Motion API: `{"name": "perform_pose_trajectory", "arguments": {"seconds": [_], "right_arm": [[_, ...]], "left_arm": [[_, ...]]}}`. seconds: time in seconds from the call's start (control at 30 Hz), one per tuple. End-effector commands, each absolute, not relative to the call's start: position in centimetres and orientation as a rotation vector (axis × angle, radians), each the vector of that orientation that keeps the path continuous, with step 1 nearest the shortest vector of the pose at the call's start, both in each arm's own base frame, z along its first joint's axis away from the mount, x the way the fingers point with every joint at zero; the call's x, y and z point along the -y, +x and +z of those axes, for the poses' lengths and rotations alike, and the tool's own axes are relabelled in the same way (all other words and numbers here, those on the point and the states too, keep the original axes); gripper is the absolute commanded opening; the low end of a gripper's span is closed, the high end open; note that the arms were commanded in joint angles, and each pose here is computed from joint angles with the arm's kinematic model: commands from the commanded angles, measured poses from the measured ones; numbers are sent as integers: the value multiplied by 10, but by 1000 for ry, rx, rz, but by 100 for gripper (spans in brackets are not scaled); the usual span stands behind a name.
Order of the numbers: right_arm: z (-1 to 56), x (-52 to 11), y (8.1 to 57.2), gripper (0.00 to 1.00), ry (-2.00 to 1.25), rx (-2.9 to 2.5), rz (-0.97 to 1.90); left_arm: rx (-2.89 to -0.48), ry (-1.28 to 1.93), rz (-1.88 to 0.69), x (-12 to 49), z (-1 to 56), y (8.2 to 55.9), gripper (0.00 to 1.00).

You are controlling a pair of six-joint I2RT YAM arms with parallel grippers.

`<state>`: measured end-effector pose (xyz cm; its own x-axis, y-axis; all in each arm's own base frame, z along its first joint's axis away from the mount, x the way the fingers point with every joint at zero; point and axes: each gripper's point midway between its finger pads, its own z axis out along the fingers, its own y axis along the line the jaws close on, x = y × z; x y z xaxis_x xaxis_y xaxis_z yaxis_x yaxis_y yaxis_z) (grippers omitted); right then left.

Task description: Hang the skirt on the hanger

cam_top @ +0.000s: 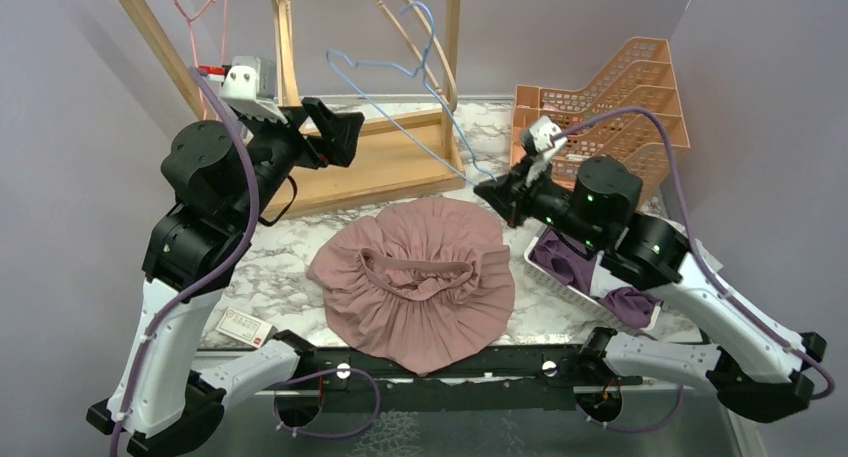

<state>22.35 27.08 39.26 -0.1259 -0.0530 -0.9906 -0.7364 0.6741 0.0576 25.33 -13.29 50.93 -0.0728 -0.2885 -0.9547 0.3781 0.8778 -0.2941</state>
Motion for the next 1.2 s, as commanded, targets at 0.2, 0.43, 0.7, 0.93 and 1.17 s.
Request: {"name": "perform_pose_trajectory", "arguments": {"seconds": [0.2, 0.43, 0.7, 0.93, 1.17], "right_arm": [[335, -214, 111, 1, -955, -1779, 876], [339, -197, 87, 1, -1064, -1789, 884], [338, -193, 80, 1, -1094, -1800, 893], [343, -196, 72, 1, -1144, -1765, 940], [348, -197, 64, 1, -1192, -1730, 969]], "left_arm": [[-1442, 525, -554, 151, 473, 202, 98], [-1355, 892, -651, 188, 423, 179, 90], [-1276, 920, -619, 188, 412, 177, 77], [-1255, 1048, -649, 193, 391, 161, 57], [-1334, 1089, -659, 200, 367, 172, 33]]}}
